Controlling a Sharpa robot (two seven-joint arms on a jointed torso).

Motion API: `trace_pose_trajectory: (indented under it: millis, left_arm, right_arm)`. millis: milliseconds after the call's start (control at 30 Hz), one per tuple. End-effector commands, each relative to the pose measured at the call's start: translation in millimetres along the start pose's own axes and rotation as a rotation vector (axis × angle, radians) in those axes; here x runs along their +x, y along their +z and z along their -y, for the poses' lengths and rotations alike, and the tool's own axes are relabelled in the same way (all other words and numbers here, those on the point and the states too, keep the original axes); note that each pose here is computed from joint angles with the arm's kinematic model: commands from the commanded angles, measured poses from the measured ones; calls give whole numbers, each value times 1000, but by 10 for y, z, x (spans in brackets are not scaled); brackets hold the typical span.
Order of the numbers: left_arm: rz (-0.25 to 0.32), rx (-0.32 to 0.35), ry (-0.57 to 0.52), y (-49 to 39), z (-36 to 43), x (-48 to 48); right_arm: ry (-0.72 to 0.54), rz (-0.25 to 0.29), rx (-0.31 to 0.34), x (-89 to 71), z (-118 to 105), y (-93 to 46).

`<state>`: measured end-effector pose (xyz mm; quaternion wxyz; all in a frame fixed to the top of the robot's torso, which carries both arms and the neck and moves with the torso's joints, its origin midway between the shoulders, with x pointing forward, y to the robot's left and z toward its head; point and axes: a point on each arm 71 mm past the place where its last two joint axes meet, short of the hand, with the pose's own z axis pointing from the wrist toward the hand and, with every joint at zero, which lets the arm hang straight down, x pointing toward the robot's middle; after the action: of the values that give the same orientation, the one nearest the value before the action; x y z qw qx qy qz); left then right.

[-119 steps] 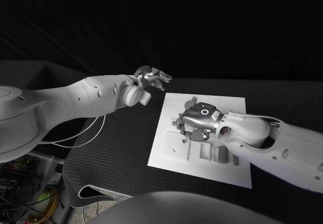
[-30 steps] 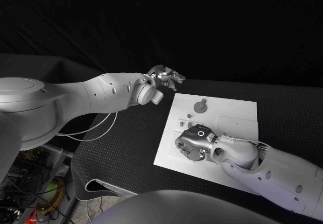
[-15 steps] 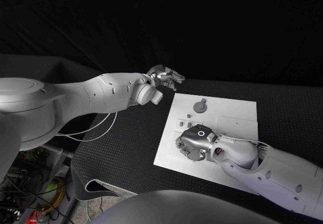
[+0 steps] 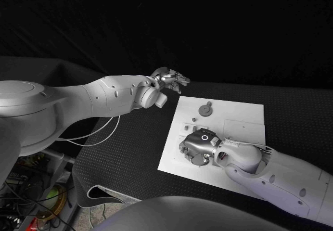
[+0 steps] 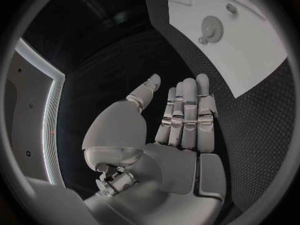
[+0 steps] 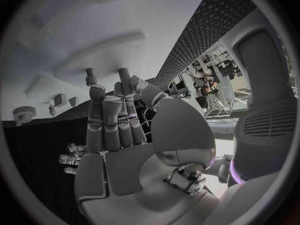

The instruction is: Assemble the parts on the task board

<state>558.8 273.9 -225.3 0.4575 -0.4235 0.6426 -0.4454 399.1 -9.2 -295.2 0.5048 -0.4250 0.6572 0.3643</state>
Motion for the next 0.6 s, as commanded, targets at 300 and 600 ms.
trace_pose_trajectory:
  millis: [300, 600]
  left_arm:
    - [-13, 9, 0, 3, 18, 11]
    - [-12, 7, 0, -1, 16, -1]
  right_arm:
    - [-4, -65, 10, 170, -15, -21]
    - [17, -75, 13, 191, 8, -41]
